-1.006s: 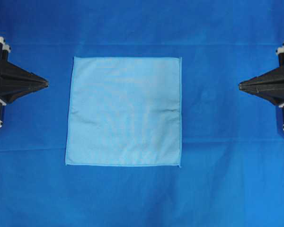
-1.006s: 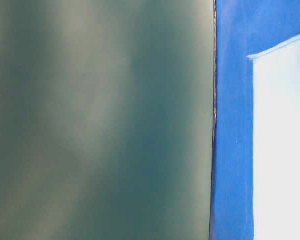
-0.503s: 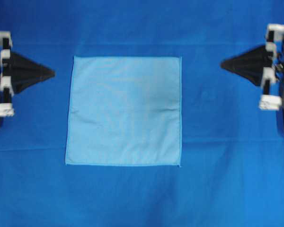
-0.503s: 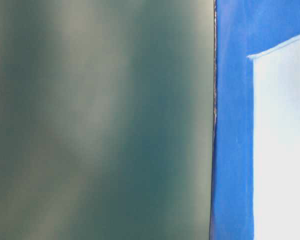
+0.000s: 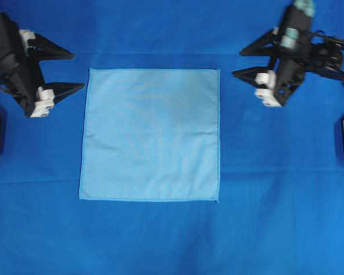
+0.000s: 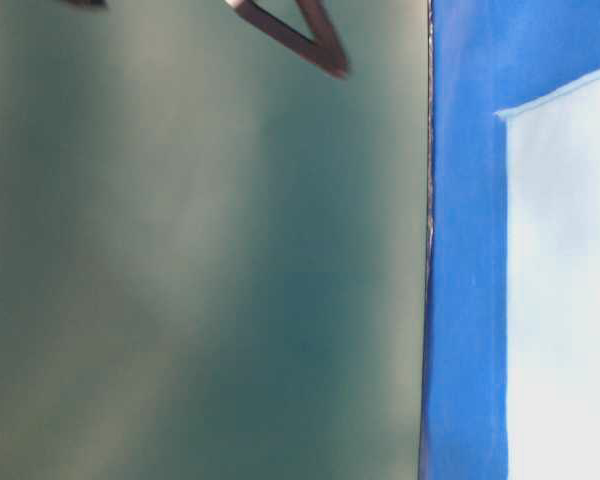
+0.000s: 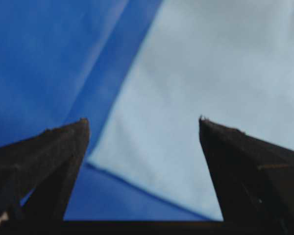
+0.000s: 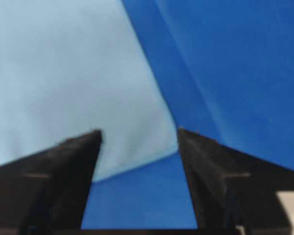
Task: Fold the light blue towel.
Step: 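Move both grippers to the towel's top corners and grasp them, then lift the top corners and fold them down toward the bottom edge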
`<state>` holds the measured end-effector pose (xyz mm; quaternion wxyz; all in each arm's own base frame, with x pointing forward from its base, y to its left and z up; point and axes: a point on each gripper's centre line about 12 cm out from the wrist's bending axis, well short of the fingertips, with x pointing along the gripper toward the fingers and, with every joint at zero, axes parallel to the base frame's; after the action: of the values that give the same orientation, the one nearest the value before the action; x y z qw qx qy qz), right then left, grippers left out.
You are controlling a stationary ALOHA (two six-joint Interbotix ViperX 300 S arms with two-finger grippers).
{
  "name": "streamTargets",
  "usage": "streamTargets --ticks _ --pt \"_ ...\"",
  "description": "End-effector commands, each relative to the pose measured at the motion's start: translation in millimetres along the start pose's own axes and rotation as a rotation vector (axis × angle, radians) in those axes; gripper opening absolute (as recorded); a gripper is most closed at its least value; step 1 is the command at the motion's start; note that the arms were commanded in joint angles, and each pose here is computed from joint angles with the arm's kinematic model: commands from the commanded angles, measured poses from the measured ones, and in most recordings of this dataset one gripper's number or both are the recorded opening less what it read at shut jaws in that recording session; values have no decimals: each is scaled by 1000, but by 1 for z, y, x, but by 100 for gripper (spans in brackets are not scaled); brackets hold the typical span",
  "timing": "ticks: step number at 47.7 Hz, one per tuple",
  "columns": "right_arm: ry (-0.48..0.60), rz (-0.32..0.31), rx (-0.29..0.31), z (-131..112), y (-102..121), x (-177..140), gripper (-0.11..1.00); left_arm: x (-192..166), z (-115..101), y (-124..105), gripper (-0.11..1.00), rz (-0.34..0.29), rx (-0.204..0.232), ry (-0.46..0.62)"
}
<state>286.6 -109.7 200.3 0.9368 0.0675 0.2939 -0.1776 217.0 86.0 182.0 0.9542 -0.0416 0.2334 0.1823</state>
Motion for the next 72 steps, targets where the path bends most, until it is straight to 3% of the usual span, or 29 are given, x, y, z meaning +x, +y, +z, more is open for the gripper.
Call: streamTargets --ticks 1,20,28,44,49,52,60,65,72 --pt "15 -20 -11 9 -7 15 62 12 0 8 85 31 7 10" --pt "189 -47 -22 -18 -22 85 59 54 -37 28 84 85 36 158" --pt "227 -45 -24 -30 -23 101 59 67 -46 33 84 93 47 209" --pt "249 -46 -27 -38 -25 109 58 79 -57 43 80 113 30 273" --pt "257 -44 -48 -40 -25 109 53 84 -63 43 70 104 41 322" --pt "262 -43 -62 -41 -25 108 44 86 -68 42 57 90 78 365" --pt "274 -43 -72 -43 -25 108 1 93 -72 38 19 67 104 404" --pt "279 -43 -72 -43 -25 108 1 94 -71 37 8 62 120 403" --pt "271 -44 -72 -40 -25 108 1 93 -68 37 6 59 128 409"
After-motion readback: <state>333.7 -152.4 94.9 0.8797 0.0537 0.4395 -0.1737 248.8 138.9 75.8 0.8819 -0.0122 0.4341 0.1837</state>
